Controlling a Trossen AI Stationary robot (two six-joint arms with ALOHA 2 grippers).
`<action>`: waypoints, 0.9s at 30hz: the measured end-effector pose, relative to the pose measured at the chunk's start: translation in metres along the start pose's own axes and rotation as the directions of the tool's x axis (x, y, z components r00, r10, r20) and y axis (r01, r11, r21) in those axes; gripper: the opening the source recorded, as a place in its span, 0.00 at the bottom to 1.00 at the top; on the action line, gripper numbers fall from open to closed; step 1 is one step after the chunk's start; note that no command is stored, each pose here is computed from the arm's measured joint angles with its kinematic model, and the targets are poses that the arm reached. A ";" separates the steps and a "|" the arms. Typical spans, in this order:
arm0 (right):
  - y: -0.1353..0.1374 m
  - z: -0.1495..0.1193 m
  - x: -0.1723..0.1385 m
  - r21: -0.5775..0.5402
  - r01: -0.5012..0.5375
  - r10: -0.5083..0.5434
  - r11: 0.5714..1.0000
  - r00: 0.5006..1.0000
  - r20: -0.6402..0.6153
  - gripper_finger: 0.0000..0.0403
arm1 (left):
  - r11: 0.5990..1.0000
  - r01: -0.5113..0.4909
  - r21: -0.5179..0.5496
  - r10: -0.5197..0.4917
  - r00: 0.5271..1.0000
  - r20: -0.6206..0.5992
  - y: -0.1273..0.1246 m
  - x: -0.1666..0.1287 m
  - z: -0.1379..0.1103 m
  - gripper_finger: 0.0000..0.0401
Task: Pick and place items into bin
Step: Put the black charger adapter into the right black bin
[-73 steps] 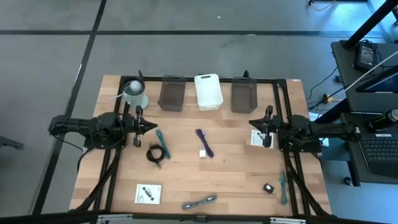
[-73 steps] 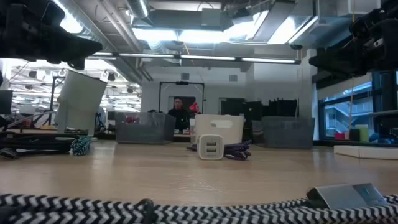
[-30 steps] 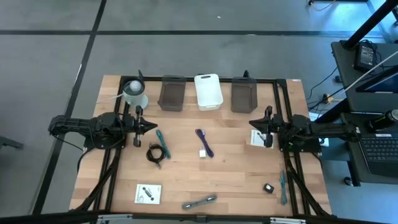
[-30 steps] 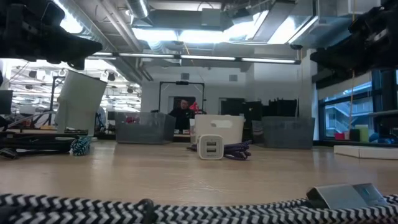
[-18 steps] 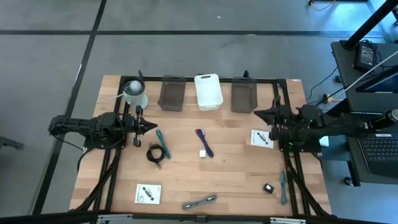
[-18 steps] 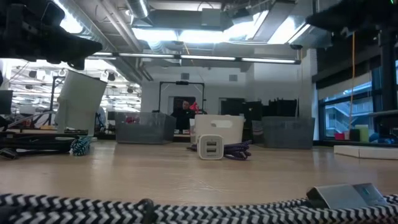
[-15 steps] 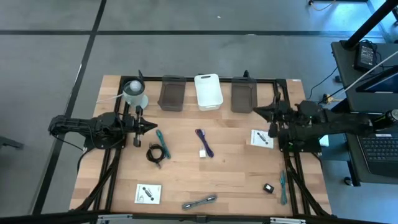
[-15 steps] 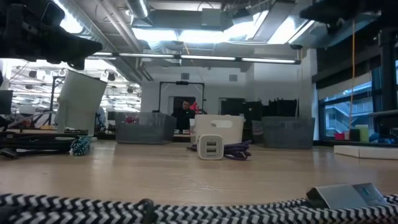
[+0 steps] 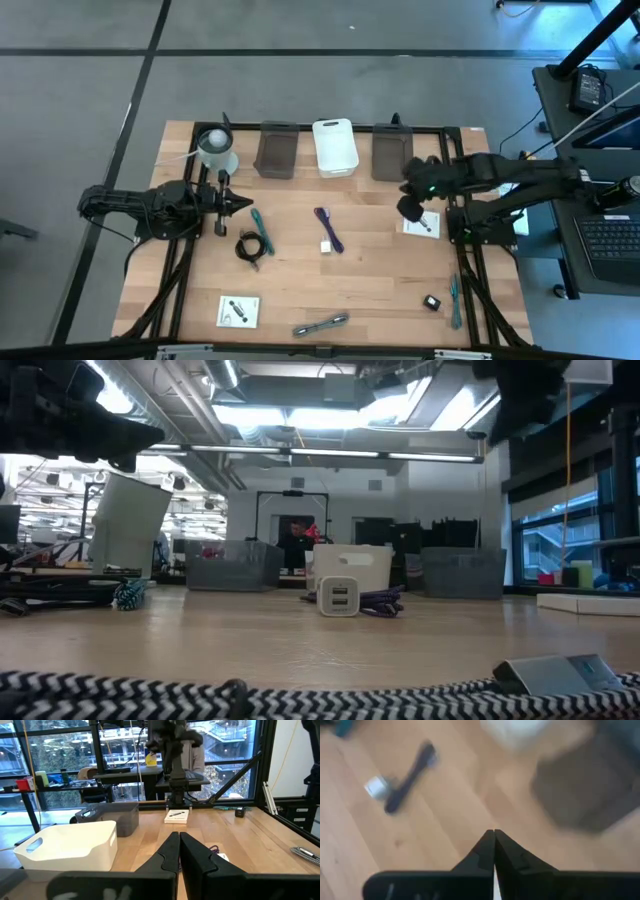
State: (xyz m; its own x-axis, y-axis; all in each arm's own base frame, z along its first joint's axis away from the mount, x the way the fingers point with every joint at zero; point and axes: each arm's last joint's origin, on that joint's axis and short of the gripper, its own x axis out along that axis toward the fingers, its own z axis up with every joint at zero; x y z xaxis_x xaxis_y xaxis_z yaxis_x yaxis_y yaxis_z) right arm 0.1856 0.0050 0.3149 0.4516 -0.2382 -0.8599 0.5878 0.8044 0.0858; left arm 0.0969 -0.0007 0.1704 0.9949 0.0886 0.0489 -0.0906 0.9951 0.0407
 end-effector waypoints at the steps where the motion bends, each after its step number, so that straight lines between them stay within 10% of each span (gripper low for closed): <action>1: 0.002 -0.003 0.004 0.039 0.012 -0.010 0.999 0.999 -0.050 0.02 | 1.000 0.000 0.000 0.000 1.000 0.000 0.000 0.000 0.000 0.01; 14: 0.040 -0.060 0.011 0.242 0.019 0.063 0.970 0.942 -0.330 0.17 | 1.000 0.000 0.000 0.000 1.000 0.000 0.000 0.000 0.000 0.01; 27: 0.076 -0.109 0.006 0.108 0.017 0.037 0.994 0.878 -0.477 0.47 | 1.000 0.000 0.000 0.000 1.000 0.000 0.000 0.000 0.000 0.02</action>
State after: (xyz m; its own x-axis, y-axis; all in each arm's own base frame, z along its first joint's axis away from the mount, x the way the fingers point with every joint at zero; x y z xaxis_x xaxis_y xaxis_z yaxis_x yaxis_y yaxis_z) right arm 0.1598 0.1240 0.2613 0.0981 0.0796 -0.9920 0.6647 0.7366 0.1248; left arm 0.0969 -0.0007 0.1703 0.9949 0.0884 0.0487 -0.0905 0.9951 0.0407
